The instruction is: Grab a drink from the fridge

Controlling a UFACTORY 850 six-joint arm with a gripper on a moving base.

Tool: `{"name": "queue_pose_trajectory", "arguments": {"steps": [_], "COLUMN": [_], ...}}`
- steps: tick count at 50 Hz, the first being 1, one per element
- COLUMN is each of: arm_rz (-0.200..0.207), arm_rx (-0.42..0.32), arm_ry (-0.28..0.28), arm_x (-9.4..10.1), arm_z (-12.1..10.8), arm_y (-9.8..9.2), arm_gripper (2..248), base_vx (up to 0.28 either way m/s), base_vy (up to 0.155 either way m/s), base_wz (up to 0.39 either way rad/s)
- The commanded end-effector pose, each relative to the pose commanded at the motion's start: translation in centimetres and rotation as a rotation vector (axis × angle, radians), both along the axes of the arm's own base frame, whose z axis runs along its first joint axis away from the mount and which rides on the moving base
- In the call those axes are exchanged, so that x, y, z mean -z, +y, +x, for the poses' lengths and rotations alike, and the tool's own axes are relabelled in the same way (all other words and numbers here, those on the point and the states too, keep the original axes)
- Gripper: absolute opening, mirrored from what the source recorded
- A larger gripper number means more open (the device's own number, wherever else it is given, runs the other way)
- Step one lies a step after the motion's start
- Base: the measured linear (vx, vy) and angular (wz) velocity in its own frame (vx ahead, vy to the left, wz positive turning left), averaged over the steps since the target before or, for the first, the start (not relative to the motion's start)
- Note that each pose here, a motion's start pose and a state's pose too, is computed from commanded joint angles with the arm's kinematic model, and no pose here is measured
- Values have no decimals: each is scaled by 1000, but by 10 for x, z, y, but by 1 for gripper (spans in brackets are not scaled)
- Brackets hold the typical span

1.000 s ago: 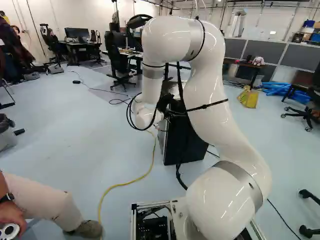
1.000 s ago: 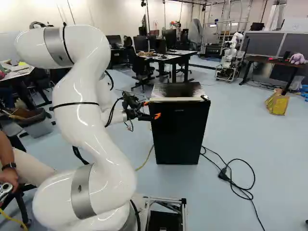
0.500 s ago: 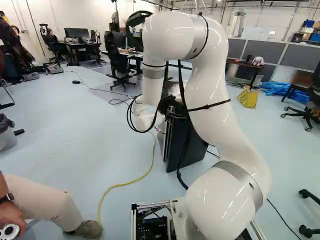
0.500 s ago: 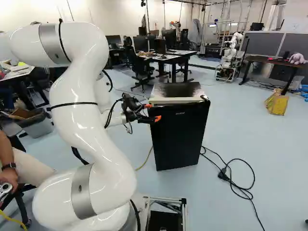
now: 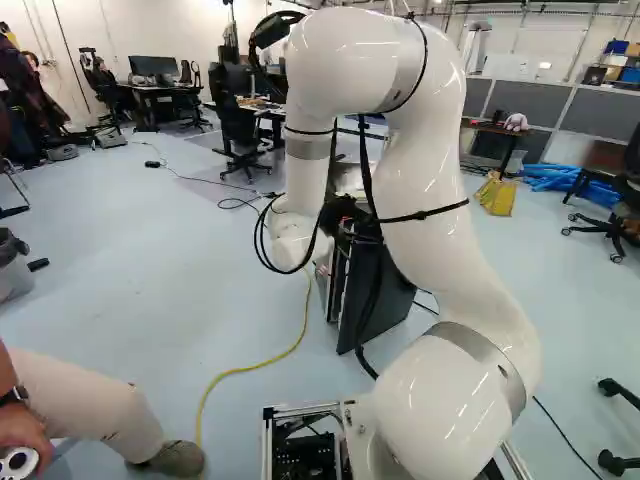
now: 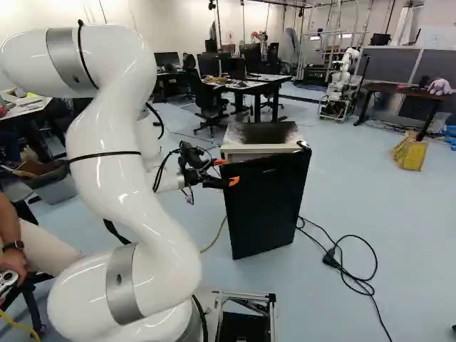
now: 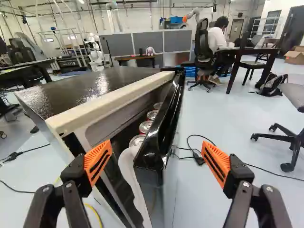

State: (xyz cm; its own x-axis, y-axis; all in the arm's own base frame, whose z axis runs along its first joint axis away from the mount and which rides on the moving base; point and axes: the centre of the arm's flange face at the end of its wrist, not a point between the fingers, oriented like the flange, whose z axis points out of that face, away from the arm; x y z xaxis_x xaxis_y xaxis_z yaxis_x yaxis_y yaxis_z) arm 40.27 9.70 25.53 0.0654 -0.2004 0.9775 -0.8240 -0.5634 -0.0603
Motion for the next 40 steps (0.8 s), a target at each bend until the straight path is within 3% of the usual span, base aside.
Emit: {"name": "queue_pose_trajectory", "arguments": {"steps": [40], "arm_rz": [-34], "arm_rx": [62], "arm_ry": [64], "arm_x": [-1], "arm_z": [-59], "arm_y": [-12], "arm_gripper": [247], "base_vx": [0], "base_vy": [0], "base_wz": [0]}}
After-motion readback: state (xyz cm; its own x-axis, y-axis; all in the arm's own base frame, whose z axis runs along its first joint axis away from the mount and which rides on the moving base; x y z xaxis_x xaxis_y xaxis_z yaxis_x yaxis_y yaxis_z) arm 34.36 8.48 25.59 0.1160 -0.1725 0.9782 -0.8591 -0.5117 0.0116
